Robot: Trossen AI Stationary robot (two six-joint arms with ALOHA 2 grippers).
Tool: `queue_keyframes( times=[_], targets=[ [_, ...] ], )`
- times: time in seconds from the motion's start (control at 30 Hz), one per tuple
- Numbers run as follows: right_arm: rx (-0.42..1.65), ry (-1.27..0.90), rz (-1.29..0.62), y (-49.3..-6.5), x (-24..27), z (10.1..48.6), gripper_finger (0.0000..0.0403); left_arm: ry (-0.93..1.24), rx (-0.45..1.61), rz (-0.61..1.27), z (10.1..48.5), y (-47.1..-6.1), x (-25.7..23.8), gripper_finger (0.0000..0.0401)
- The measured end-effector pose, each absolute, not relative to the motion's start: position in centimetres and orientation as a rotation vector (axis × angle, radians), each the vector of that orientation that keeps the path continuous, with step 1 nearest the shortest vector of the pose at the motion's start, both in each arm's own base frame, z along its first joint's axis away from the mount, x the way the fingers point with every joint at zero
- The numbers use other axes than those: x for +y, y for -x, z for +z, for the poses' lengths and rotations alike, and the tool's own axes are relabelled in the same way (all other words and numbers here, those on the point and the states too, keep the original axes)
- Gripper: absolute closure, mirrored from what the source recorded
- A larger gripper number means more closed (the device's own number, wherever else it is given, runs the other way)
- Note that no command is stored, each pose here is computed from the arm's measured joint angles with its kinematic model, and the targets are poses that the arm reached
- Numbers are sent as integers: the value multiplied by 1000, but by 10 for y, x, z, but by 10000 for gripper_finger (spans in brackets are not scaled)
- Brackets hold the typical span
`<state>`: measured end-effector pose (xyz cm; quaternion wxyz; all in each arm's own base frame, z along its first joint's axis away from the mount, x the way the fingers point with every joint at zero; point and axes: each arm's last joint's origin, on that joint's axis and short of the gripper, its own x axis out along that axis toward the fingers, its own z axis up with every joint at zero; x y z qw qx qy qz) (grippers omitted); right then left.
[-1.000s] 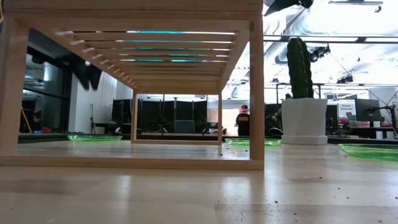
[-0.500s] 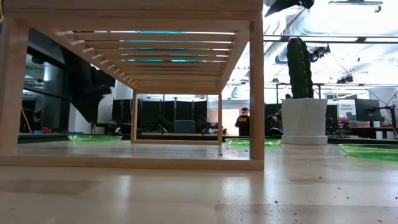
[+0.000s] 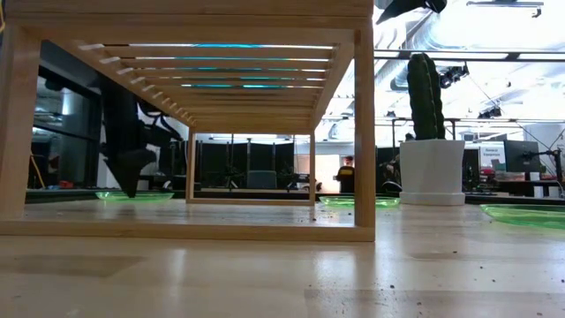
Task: Place and stack plates onto a shelf
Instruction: Stack the top left green plate on top of the green plate on the shelf
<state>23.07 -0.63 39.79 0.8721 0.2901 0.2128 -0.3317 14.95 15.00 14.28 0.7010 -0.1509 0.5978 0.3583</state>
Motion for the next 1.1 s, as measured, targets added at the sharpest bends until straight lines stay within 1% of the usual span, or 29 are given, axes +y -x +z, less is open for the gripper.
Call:
queue_keyframes(
  times=[0.27, 0.47, 0.57, 0.67, 0.73, 0.93, 1.1],
  targets=[
    [441, -616, -696, -231, -6, 398, 135, 349, 1371, 801, 131, -148, 161, 281],
    [438, -624, -699, -231, -6, 398, 135, 328, 1349, 842, 131, -149, 164, 284],
    [438, -623, -699, -231, -6, 398, 135, 302, 1353, 876, 130, -149, 166, 309],
    [439, -623, -699, -231, -6, 398, 135, 297, 1369, 898, 130, -147, 166, 366],
    [439, -623, -699, -231, -6, 398, 135, 295, 1367, 907, 131, -147, 165, 390],
    [439, -622, -698, -231, -6, 398, 135, 285, 1361, 915, 140, -146, 165, 398],
    [442, -613, -696, -231, -6, 398, 135, 302, 1305, 936, 167, -147, 165, 400]
  ],
)
